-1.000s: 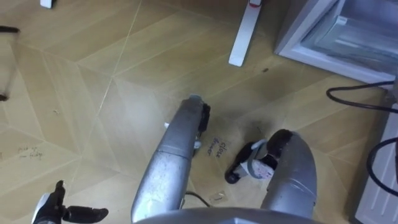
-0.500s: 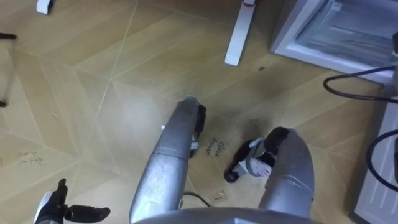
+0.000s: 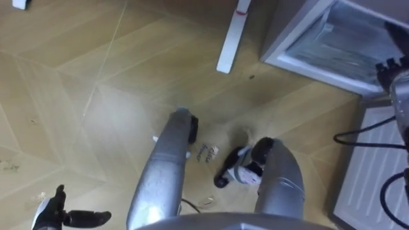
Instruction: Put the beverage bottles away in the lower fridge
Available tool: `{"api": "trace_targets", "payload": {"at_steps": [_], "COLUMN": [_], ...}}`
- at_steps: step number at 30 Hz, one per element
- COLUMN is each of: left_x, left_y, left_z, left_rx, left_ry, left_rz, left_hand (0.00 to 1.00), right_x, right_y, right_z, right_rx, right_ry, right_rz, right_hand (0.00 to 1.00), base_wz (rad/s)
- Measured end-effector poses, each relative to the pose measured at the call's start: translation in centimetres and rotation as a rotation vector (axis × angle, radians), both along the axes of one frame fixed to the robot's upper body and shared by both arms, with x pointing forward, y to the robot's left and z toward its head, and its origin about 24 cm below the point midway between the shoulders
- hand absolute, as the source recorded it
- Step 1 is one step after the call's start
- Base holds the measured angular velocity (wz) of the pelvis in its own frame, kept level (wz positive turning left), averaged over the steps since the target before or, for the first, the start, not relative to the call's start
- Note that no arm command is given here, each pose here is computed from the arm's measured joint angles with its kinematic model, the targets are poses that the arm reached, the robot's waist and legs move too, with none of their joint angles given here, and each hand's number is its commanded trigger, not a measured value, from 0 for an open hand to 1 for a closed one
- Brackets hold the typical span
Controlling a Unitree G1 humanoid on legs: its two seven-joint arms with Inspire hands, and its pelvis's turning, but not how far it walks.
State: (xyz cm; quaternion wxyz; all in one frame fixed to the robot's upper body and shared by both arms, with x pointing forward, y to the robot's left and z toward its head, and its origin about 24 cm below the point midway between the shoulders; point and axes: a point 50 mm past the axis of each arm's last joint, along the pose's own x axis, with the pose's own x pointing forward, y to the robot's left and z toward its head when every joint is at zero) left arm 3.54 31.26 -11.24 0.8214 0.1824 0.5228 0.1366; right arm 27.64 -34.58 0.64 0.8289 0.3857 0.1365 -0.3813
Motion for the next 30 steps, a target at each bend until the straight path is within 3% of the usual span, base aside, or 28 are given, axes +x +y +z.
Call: {"api": "trace_targets", "payload": {"at_steps": [10,14,22,30], "left_x": [-0.3,0.6,1.0,0.7], "left_y": [0.4,-0.1,-3.3,-4.4], "left_z": [-0.2,-0.6,-2.9,-3.8], "left_rx": [0.022,0.009,-0.075,-0.098], "left_ry": [0.010,-0.006,0.035,0.055], "left_rz": [0.064,0.074,0.134,0.169], "left_hand": [0.00,0.00,0.00,0.00], "right_x": [-7.7,-8.2,-12.6,-18.2], "right_y": [-0.6,-0.2,3.9,6.2], "right_z": [-5.8,-6.4,-11.7,-14.9], "right_rx": [0.000,-0.012,-0.020,-0.107], "right_ry": [0.209,0.222,0.454,0.719], "right_rz": [0.056,0.102,0.253,0.508], "right_hand": [0.00,0.00,0.00,0.00], "base_wz": [-0.08,-0.20,-0.08,-0.05]}}
